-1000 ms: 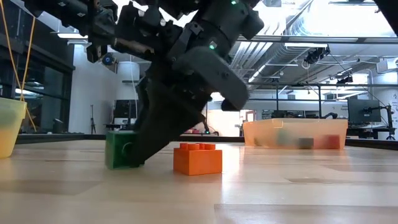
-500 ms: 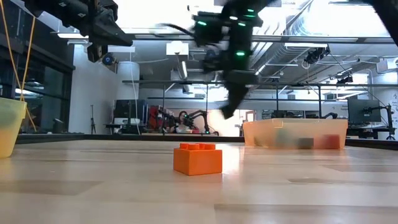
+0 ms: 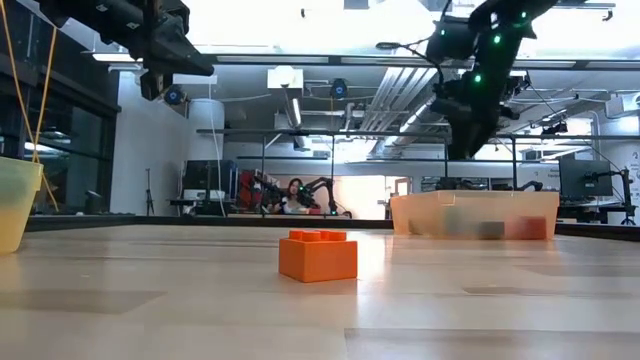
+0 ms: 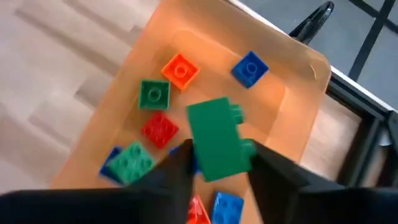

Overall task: Sort blocks by size
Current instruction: Put the small green game piece into the orange bin, then put the small orange game piece into the orange bin

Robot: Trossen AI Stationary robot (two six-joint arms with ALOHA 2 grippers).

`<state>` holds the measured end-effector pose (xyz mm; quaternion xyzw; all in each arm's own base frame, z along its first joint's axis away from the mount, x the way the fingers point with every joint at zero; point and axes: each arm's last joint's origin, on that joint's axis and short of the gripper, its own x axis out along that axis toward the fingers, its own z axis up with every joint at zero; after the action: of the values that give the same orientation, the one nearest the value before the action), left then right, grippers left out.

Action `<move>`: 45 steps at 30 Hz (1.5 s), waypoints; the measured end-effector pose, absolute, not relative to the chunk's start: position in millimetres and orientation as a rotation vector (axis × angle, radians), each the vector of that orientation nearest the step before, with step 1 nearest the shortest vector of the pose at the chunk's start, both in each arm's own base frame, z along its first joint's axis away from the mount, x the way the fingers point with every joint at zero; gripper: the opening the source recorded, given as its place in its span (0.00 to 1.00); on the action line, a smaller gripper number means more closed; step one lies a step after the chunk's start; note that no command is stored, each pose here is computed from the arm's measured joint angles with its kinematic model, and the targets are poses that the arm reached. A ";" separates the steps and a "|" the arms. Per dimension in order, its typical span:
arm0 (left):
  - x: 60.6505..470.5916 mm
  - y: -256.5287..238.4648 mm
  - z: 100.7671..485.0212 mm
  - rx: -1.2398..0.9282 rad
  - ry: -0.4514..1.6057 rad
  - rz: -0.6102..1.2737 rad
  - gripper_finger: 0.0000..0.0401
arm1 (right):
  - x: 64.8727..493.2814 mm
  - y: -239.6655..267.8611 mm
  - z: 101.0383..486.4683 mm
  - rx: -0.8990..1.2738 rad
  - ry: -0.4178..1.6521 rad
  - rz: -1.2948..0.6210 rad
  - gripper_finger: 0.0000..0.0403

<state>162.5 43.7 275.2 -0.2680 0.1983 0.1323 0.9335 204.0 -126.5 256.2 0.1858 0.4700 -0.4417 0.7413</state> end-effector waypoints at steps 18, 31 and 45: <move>162.4 43.7 275.2 -0.585 0.402 0.279 0.00 | 226.5 -115.6 253.7 0.559 0.943 -0.749 0.80; 162.4 43.7 275.1 -0.602 0.401 0.283 0.00 | 275.3 -40.7 269.4 0.804 0.752 -0.207 0.80; 162.3 44.3 274.9 -0.601 0.396 0.311 0.00 | 364.4 148.4 202.9 -0.070 0.744 0.357 0.80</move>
<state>162.3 44.3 274.9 -0.2930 0.1928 0.1514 0.9241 364.4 148.4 202.9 -0.0339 0.3615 0.1735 0.9154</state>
